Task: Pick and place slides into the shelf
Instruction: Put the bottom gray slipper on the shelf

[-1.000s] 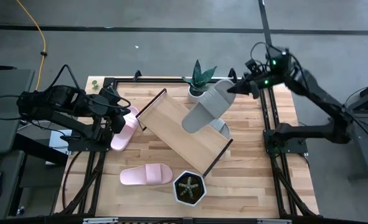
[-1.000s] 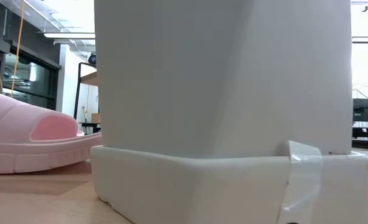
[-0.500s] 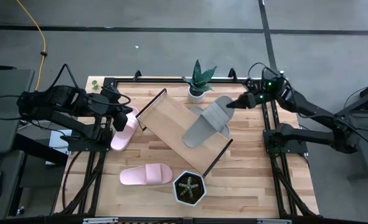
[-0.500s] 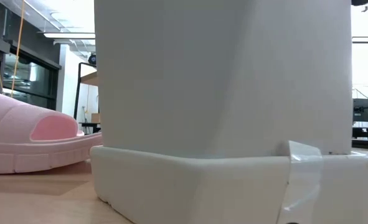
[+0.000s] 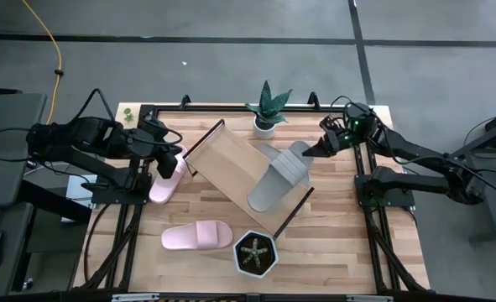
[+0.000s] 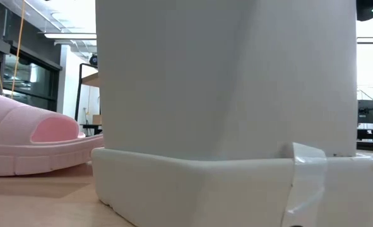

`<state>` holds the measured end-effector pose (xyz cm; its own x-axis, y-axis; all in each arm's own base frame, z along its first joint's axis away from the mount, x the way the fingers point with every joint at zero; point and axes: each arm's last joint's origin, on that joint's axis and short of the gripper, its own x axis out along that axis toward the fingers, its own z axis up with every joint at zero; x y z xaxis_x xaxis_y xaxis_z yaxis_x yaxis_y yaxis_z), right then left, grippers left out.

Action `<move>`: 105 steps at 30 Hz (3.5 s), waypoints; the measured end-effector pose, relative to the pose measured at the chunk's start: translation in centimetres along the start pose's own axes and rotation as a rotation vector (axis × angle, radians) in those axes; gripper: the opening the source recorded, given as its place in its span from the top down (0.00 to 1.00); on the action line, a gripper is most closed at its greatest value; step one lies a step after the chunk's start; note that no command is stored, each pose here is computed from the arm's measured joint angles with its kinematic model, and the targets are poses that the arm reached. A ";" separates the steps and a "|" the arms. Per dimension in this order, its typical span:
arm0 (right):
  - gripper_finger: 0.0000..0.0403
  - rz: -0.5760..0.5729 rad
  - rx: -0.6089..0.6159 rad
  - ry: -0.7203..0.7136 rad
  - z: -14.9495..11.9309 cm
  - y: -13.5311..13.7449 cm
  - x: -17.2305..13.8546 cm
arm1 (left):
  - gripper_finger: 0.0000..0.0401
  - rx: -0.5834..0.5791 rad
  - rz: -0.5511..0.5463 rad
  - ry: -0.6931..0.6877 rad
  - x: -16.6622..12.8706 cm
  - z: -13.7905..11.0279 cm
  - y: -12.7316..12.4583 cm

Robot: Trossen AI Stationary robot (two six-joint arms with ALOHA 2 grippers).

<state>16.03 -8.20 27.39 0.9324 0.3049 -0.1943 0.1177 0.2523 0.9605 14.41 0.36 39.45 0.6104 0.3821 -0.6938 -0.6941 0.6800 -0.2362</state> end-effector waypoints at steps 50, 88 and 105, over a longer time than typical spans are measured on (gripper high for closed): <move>0.96 -0.177 0.064 0.185 -2.1 -2.6 3.2 | 1.00 0.015 0.017 0.022 0.7 0.0 -0.4; 0.70 -0.216 0.076 0.182 -2.2 -2.9 3.2 | 1.00 0.025 0.033 0.038 0.7 -0.2 -0.3; 0.68 -0.248 0.058 0.167 -2.3 -3.1 3.1 | 1.00 0.026 0.033 0.039 0.7 -0.2 -0.3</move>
<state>17.77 -5.94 23.31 0.8042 0.3883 -0.4501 0.3590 0.2862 0.8884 14.93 0.31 38.94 0.5715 0.3807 -0.7269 -0.7036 0.6832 -0.1953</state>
